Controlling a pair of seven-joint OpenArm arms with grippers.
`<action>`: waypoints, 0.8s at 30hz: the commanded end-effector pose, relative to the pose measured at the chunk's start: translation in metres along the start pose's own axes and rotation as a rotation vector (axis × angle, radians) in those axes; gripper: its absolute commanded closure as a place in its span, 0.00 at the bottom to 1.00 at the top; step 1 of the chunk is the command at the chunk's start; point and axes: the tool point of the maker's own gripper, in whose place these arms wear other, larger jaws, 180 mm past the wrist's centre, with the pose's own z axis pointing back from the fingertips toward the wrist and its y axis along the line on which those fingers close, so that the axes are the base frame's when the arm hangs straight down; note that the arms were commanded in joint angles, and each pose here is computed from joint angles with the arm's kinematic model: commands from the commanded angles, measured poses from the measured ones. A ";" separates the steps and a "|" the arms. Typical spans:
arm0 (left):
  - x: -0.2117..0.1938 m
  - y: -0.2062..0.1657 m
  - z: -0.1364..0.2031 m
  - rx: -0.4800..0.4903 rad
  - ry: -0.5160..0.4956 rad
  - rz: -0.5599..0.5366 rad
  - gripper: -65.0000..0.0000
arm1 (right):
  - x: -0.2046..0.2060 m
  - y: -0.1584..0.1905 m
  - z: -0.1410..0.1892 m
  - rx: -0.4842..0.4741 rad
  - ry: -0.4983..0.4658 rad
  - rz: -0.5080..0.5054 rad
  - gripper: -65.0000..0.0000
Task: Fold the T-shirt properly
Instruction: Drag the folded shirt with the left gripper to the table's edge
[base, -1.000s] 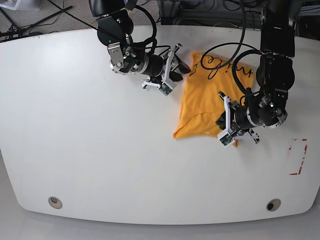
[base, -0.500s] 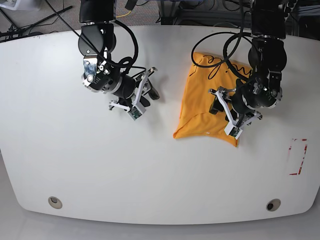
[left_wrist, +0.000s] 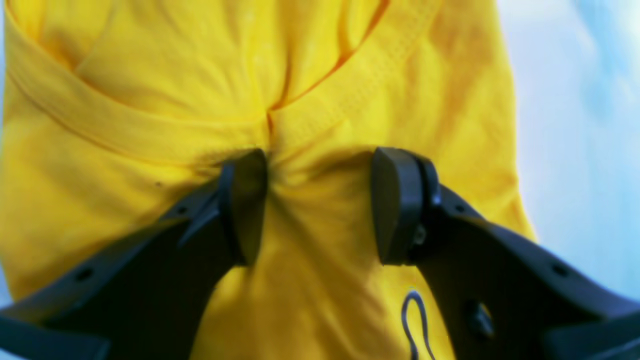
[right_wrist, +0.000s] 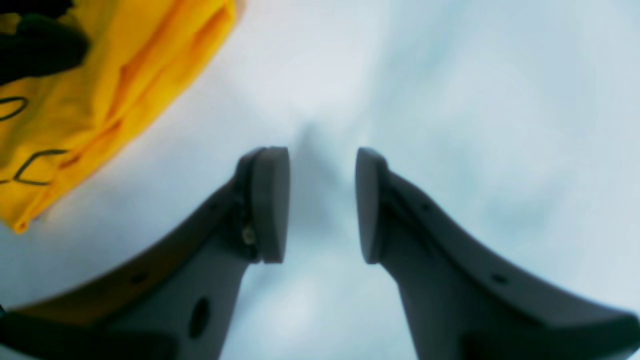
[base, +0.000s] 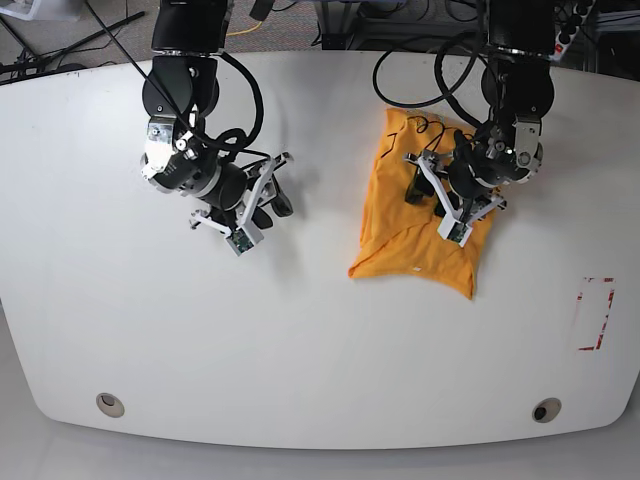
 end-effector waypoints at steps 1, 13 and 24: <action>-0.049 0.031 -0.003 0.083 0.169 0.026 0.52 | 0.025 -0.007 0.011 -0.025 -0.075 0.033 0.67; -0.114 0.182 0.065 0.254 0.267 0.133 0.52 | 0.034 -0.026 0.034 -0.099 -0.056 0.121 0.68; -0.131 0.259 0.134 0.326 0.322 0.065 0.52 | 0.038 -0.022 0.052 -0.134 -0.076 0.172 0.68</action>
